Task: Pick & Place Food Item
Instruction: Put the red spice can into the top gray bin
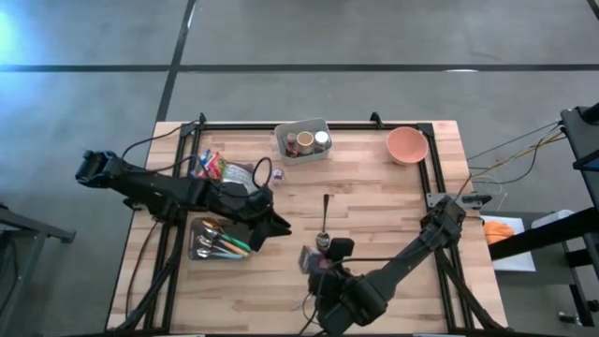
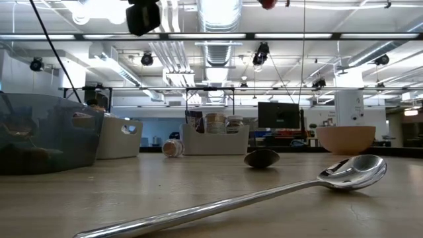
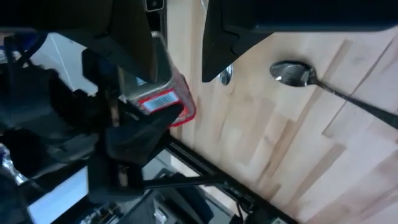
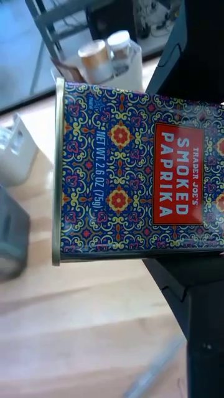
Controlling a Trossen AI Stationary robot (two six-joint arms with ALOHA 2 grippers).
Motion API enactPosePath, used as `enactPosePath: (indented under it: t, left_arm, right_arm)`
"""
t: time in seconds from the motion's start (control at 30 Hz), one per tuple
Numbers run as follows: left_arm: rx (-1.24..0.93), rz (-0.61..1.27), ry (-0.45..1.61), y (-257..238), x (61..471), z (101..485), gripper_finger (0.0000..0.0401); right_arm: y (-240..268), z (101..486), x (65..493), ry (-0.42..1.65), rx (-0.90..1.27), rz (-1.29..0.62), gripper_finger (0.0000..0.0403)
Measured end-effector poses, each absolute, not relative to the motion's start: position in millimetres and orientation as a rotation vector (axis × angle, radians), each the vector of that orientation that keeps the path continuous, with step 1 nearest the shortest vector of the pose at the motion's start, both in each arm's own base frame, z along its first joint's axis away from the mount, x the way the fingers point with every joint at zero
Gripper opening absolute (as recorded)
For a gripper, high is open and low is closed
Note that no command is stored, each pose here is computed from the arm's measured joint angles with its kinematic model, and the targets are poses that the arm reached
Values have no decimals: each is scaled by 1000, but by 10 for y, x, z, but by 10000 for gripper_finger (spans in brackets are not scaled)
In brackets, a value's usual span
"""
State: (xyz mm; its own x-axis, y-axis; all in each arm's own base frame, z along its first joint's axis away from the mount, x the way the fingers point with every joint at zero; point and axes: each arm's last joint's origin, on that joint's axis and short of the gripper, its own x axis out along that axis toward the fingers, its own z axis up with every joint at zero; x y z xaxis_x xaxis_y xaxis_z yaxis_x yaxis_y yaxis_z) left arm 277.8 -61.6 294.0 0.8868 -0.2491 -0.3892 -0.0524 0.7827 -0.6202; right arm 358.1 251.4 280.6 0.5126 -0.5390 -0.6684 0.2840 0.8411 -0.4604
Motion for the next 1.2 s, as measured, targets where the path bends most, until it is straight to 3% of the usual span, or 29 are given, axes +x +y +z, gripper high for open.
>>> enactPosePath:
  t: [0.6, 1.2]
  left_arm:
    - [-735, -119, 423, -651, 2908, 2903, 307]
    - [-737, -47, 392, -641, 2939, 2881, 321]
  right_arm:
    - [2265, 2942, 3680, 884, -335, -598, 281]
    - [1928, 3016, 3848, 842, -336, -700, 281]
